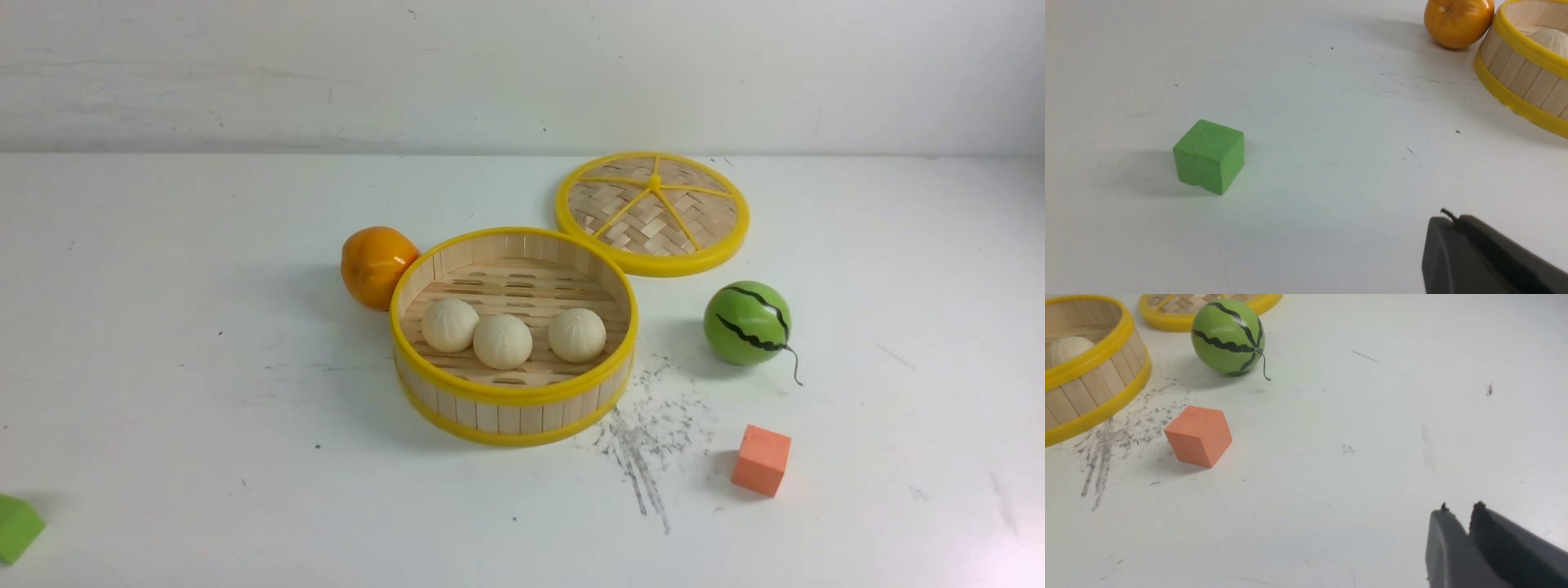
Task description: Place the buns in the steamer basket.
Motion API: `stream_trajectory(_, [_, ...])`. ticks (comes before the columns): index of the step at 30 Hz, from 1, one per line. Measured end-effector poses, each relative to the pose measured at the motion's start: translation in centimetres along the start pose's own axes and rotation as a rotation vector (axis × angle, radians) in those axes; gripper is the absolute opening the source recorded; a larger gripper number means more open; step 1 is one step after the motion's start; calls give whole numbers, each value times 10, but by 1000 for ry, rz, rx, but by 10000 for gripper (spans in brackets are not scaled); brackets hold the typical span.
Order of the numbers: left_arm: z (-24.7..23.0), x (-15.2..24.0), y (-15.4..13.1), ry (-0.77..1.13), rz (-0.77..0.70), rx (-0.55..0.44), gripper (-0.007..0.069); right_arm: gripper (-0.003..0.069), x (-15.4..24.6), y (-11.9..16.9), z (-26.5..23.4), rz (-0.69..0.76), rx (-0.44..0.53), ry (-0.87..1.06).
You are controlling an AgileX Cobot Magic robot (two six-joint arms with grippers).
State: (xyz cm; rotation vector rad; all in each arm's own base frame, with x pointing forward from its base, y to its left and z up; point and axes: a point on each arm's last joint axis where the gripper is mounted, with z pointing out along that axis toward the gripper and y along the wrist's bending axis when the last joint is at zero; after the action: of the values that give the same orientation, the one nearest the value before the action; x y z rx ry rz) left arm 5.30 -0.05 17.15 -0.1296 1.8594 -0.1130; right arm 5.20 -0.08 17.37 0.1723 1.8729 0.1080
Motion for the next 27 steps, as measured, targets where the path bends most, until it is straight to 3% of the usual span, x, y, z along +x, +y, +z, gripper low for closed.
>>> stream_trajectory(27, [0,0,0,0,0,0,-14,120,0,0,0,0,0,0])
